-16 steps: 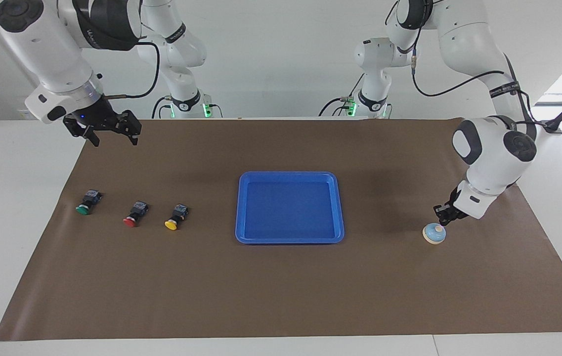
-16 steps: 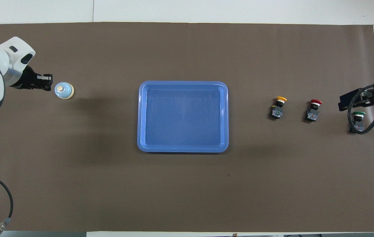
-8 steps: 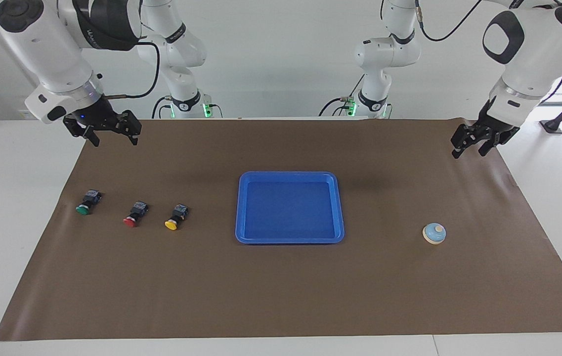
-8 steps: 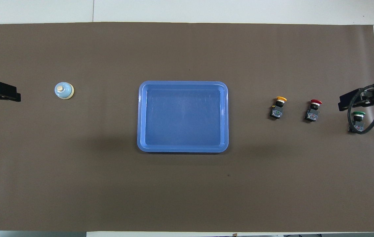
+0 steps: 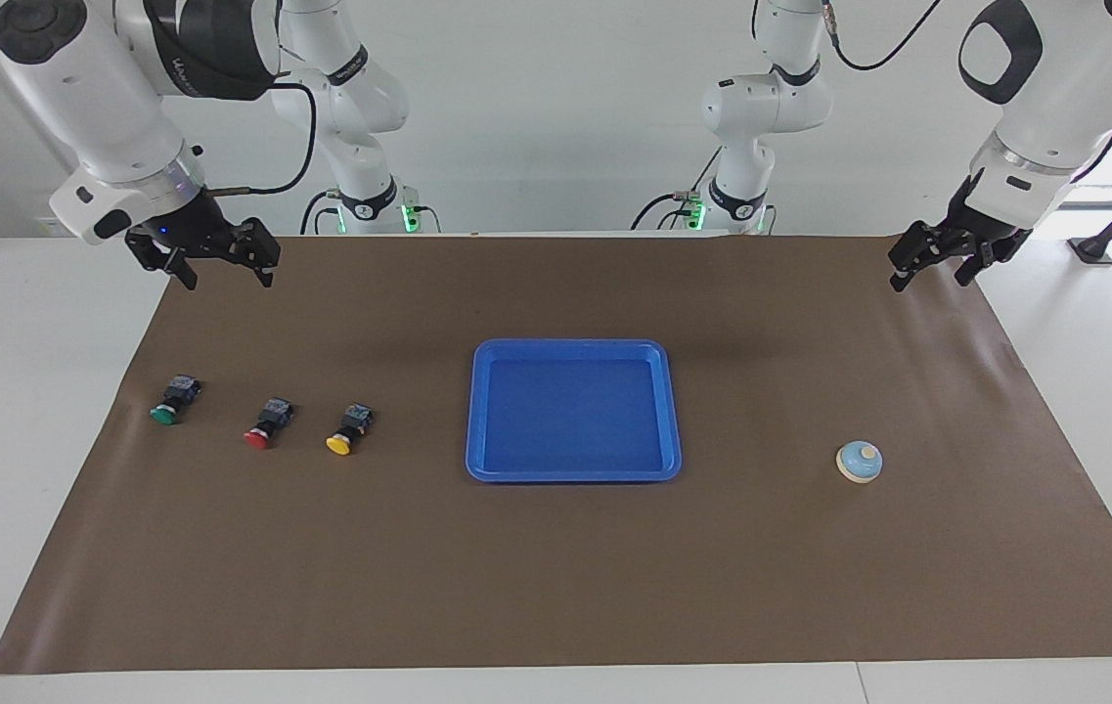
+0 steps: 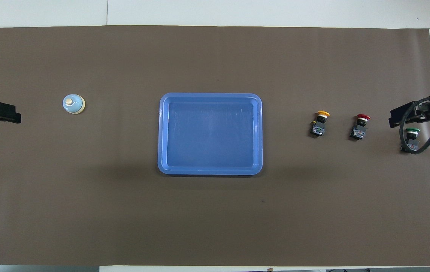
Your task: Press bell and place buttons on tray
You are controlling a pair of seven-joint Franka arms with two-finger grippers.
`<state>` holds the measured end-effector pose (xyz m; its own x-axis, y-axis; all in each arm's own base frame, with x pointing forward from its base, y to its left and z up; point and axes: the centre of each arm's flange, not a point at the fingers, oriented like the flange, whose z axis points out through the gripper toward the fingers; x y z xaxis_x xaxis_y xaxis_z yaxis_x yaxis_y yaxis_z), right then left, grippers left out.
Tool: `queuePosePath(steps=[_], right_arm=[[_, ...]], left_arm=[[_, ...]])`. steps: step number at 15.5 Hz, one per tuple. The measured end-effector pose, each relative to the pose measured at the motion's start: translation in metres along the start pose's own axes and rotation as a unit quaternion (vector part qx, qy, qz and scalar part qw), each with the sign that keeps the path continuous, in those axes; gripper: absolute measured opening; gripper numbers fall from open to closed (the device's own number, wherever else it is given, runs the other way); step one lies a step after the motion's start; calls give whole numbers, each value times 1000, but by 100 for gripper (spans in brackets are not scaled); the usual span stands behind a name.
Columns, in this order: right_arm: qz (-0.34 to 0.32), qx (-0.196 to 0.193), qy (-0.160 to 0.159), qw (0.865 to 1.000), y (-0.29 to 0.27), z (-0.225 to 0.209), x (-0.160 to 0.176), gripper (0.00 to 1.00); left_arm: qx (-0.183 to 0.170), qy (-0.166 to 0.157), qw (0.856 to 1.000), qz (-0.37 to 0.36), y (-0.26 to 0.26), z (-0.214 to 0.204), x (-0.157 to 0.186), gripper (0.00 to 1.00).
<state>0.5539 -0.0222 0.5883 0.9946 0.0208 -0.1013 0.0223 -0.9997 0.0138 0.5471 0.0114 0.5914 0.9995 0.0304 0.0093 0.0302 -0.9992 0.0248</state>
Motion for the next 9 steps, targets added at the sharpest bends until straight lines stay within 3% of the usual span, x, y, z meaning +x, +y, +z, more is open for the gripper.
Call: queuePosePath(steps=[9], right_arm=[[0,0,0,1000,0,-1,-1,100]], left_arm=[[0,-12,1000,1,1,-6,0,100]])
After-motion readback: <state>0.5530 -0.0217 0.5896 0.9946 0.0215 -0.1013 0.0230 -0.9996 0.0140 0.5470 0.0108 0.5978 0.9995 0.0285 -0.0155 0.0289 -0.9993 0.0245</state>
